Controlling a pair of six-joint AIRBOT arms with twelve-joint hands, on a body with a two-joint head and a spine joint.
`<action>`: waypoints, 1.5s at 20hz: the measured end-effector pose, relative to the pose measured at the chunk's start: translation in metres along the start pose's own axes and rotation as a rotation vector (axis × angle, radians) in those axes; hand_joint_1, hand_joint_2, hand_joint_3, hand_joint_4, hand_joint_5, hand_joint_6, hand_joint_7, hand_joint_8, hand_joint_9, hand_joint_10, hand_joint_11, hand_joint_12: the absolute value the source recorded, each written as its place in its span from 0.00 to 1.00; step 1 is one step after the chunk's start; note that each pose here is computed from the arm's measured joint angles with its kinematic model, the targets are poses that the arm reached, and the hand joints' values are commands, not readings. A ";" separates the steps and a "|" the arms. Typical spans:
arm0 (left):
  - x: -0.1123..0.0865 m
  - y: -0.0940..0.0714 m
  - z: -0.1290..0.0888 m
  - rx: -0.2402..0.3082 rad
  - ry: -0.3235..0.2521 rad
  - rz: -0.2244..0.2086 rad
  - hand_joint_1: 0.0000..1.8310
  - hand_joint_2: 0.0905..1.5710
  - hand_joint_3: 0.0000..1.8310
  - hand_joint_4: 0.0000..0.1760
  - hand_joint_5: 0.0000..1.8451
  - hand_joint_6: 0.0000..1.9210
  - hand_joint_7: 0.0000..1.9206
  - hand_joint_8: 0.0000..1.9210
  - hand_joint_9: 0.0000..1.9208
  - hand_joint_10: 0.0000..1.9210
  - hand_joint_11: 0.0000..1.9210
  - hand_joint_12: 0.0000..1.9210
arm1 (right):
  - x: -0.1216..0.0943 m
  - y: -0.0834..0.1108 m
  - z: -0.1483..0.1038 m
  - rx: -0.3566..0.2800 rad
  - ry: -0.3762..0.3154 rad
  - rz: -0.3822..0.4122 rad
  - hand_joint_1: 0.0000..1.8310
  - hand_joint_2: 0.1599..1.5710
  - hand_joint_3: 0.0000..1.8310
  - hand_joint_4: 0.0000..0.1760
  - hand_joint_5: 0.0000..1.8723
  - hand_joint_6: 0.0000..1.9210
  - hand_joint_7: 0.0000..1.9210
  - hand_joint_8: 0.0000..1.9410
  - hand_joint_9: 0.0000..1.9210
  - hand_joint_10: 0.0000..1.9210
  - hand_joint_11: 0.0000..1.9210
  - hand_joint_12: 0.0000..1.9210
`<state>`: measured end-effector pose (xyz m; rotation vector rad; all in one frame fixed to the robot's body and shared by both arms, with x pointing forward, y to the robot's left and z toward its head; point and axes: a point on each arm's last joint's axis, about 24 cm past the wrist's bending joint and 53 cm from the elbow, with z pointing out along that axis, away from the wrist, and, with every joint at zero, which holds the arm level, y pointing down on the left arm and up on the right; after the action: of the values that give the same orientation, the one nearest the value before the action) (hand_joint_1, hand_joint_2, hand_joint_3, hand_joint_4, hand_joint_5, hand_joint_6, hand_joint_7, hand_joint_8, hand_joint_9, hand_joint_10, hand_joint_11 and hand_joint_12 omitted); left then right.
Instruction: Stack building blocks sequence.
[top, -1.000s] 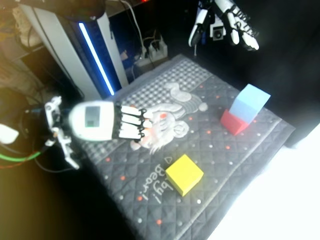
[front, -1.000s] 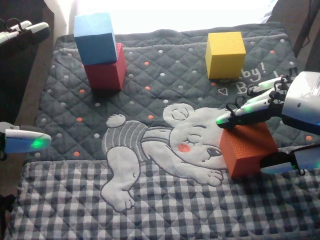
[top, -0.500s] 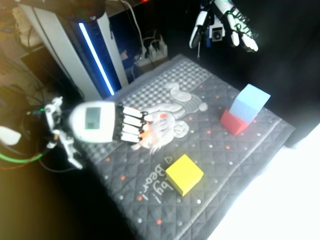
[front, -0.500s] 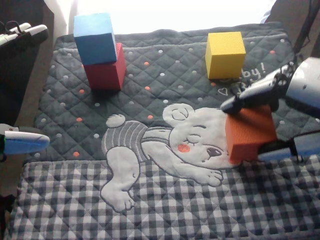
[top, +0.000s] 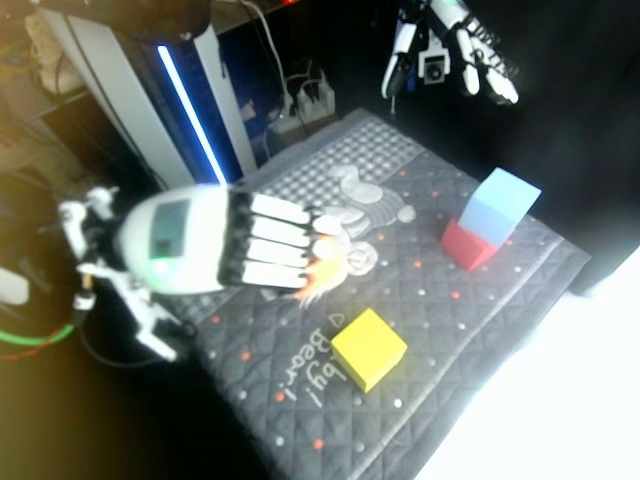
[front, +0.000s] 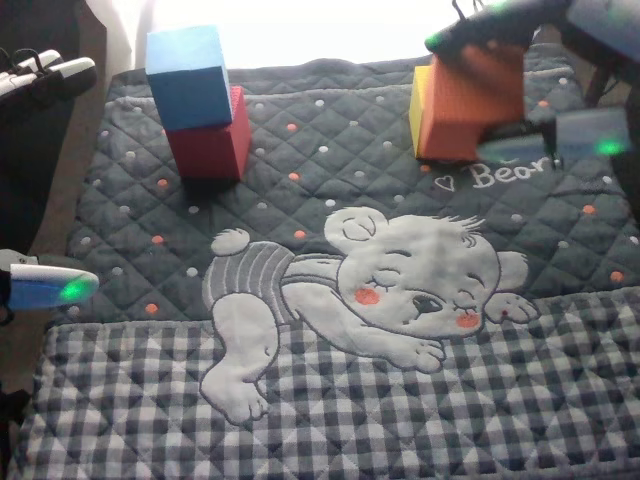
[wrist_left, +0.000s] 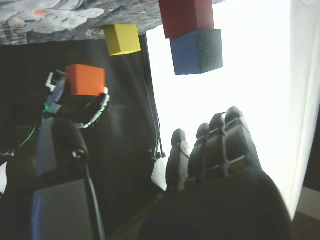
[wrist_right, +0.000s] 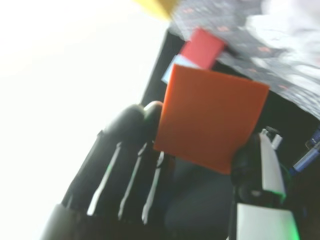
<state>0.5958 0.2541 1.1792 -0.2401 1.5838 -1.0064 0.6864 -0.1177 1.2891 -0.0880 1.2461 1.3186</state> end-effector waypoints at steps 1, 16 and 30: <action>-0.001 0.001 0.000 -0.002 -0.003 0.000 0.55 0.50 0.00 0.32 0.11 0.01 0.01 0.00 0.00 0.00 0.00 0.00 | -0.003 -0.003 0.005 0.007 -0.007 -0.006 0.76 0.64 0.00 0.00 0.59 0.37 0.54 0.40 0.52 0.59 0.46 0.59; 0.002 0.004 0.001 -0.007 -0.003 -0.019 0.55 0.50 0.00 0.44 0.11 0.00 0.00 0.00 0.00 0.00 0.00 0.00 | -0.014 -0.069 0.036 0.213 -0.038 -0.033 0.75 0.61 0.00 0.00 0.68 0.18 0.59 0.35 0.58 0.49 0.46 0.64; 0.005 0.005 0.002 -0.007 0.000 -0.032 0.55 0.49 0.00 0.42 0.11 0.00 0.01 0.00 0.00 0.00 0.00 0.00 | -0.017 -0.086 0.039 0.259 -0.048 -0.024 0.76 0.63 0.00 0.00 0.65 0.24 0.57 0.37 0.54 0.57 0.42 0.64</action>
<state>0.5977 0.2536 1.1720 -0.2707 1.5876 -1.0256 0.7785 -0.1324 1.2678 0.1118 1.3597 1.1224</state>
